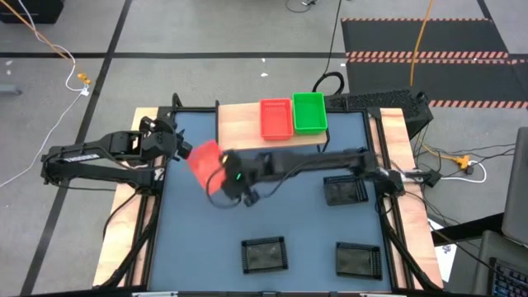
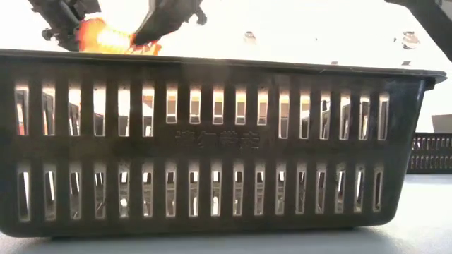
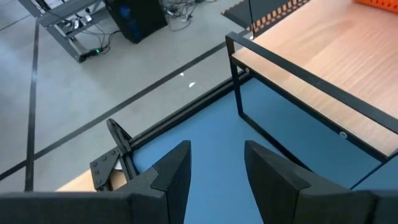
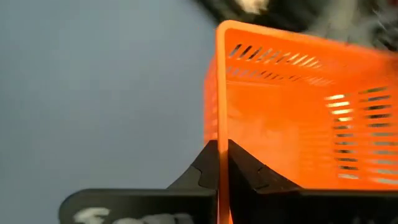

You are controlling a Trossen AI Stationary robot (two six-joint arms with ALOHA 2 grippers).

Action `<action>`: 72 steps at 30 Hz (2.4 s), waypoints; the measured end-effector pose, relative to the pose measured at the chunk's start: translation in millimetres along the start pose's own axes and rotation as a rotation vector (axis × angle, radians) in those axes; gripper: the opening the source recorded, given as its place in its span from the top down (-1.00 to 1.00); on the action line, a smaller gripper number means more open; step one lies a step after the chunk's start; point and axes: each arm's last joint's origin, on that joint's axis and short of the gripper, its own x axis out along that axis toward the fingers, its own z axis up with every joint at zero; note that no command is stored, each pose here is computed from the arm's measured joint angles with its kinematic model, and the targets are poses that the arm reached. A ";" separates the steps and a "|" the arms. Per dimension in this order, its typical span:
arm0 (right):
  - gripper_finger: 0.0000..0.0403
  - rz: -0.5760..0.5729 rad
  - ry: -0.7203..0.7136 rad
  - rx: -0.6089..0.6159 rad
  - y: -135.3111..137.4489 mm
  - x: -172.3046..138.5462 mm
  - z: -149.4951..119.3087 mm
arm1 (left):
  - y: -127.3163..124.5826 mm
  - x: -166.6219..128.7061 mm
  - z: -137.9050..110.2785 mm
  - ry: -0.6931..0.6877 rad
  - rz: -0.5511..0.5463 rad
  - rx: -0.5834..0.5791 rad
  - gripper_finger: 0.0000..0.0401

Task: Stack baskets on shelf by color
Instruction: Stack the orange bin on top of the orange bin on the shelf

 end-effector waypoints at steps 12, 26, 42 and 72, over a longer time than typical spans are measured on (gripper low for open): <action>1.00 -0.375 0.024 0.294 -69.6 -181.9 -27.9 | -0.1 0.0 0.1 0.000 0.000 -0.026 0.24; 1.00 -0.287 0.332 0.527 -73.7 -152.4 -113.4 | -2.1 1.0 0.3 0.012 -0.017 -0.030 0.24; 0.96 -0.227 0.338 0.577 -60.0 -146.7 -126.3 | -6.0 1.2 5.4 -0.020 -0.057 -0.051 0.24; 0.53 -0.287 0.259 0.555 -44.8 -157.8 -132.9 | -12.0 5.5 6.8 -0.009 -0.053 -0.026 0.24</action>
